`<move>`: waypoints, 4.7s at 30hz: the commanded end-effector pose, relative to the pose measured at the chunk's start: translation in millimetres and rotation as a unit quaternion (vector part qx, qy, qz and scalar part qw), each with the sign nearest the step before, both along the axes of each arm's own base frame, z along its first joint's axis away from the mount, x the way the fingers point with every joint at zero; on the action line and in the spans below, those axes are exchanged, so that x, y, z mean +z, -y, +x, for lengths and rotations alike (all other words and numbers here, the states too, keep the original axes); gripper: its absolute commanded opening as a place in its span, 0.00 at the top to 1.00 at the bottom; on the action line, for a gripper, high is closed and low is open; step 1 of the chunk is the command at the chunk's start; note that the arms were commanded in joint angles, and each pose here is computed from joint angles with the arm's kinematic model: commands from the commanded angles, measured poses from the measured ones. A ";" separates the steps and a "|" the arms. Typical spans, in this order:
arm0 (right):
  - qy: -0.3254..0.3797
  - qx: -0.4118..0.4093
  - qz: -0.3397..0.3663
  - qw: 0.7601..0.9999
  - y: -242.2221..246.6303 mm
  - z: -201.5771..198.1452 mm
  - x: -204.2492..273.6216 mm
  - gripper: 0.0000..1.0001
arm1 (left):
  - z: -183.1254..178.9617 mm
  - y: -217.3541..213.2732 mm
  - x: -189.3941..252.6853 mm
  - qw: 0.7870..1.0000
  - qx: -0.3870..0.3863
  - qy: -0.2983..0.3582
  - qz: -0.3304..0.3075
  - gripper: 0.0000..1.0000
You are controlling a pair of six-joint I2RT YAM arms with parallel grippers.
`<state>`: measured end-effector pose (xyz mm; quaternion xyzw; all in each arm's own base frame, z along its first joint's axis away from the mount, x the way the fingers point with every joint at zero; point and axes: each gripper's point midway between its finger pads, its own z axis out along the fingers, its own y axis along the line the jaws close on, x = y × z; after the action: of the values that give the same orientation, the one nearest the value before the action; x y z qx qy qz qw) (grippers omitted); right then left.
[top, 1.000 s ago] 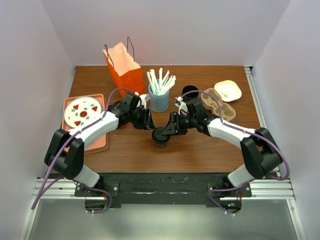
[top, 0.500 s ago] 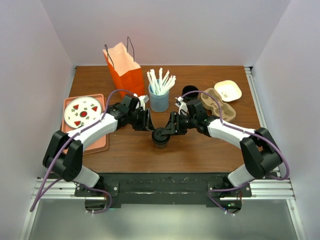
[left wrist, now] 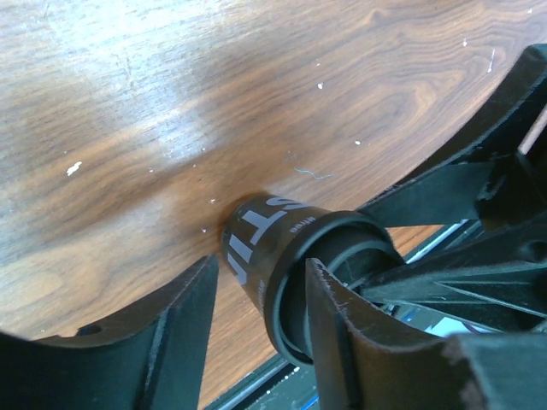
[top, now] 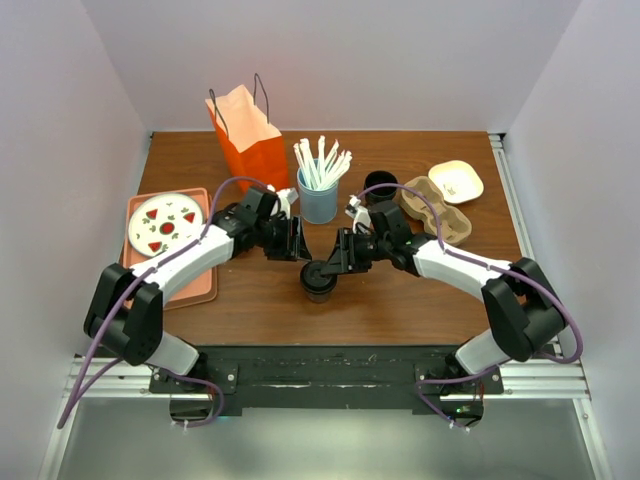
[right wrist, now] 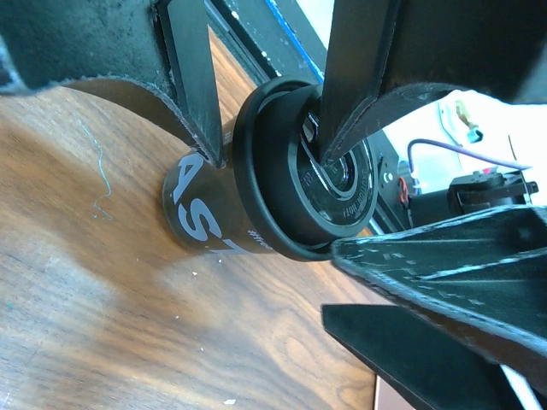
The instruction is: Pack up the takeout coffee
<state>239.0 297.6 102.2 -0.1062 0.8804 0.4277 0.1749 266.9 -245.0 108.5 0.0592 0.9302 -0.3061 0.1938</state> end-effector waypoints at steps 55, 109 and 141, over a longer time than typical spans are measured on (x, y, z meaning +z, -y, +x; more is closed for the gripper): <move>0.048 -0.073 -0.019 0.996 18.9 40.5 68.8 0.35 | -41.4 6.9 -31.6 0.997 -0.074 -0.021 -0.028 0.52; -0.078 -0.087 0.017 0.993 30.6 -28.4 -23.8 0.74 | -49.4 4.1 -45.5 0.998 -0.032 -0.046 -0.030 0.60; -0.048 -0.127 -0.111 0.985 61.1 -0.5 -75.0 0.87 | -61.3 5.9 -69.2 0.996 -0.047 -0.039 -0.057 0.84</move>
<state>221.8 279.9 94.1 -0.0256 0.8828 0.4516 0.1267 253.9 -266.4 99.2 0.0778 0.8749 -0.4083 0.2485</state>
